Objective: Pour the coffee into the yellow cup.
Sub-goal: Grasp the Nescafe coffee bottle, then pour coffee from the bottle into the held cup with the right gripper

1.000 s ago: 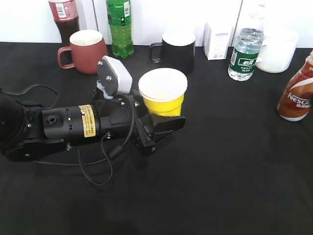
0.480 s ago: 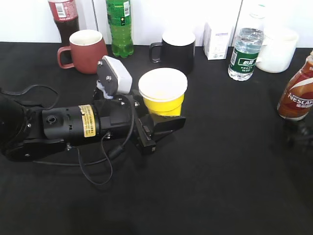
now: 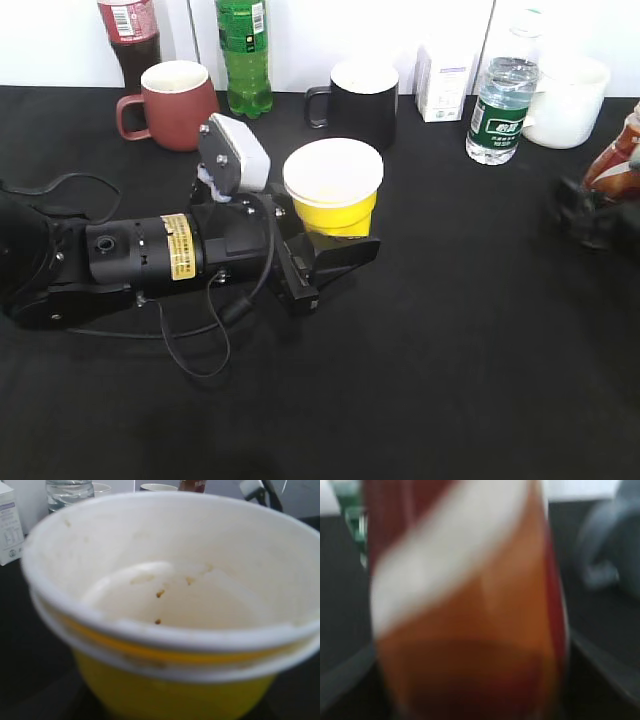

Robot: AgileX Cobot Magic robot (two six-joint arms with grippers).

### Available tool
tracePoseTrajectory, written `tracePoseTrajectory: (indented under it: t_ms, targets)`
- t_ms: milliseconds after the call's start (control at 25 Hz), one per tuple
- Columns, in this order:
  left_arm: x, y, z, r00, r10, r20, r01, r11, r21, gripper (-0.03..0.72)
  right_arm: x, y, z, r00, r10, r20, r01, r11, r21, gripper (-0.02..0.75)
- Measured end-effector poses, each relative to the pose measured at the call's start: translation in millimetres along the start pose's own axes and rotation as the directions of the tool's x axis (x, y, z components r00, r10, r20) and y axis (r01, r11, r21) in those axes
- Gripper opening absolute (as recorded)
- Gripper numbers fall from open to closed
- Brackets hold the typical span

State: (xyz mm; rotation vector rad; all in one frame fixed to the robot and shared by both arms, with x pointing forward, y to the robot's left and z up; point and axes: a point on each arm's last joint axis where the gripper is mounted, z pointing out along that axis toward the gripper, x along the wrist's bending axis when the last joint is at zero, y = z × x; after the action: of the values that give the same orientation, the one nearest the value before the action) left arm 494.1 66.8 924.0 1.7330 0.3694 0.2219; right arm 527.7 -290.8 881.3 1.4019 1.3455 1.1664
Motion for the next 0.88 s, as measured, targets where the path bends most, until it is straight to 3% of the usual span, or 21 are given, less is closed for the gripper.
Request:
tracePoseTrajectory:
  t_ms: [200,520,600,680,760,880]
  targets:
    - [-0.1,0,0,1.0,0.0,0.001,0.0,1.0,0.0,0.449,-1,2,3,1.0,0.014,0.01,-0.014,1.0,-0.012,0.533]
    - [-1.3,3,0,1.0,0.001,0.015,0.0,0.999,-0.034,0.449,-7,-9,-28,0.997,0.027,0.069,-0.027,1.0,0.001,0.531]
    - [-1.9,4,0,1.0,0.001,0.021,0.0,0.999,-0.049,0.449,-4,-4,-25,0.999,0.004,0.038,-0.004,1.0,0.003,0.531]
    - [-2.4,6,0,1.0,0.001,0.027,0.0,0.998,-0.063,0.449,6,4,-27,0.994,-0.091,-0.064,0.093,0.995,0.022,0.531]
    - [-3.0,7,0,0.999,0.002,0.033,0.001,0.997,-0.078,0.449,17,25,-34,0.972,-0.163,-0.168,0.155,0.986,-0.061,0.531]
    - [-1.7,10,1,0.999,-0.007,0.034,0.01,0.996,-0.086,0.449,29,63,-51,0.924,-0.308,-0.226,0.256,0.938,-0.234,0.53]
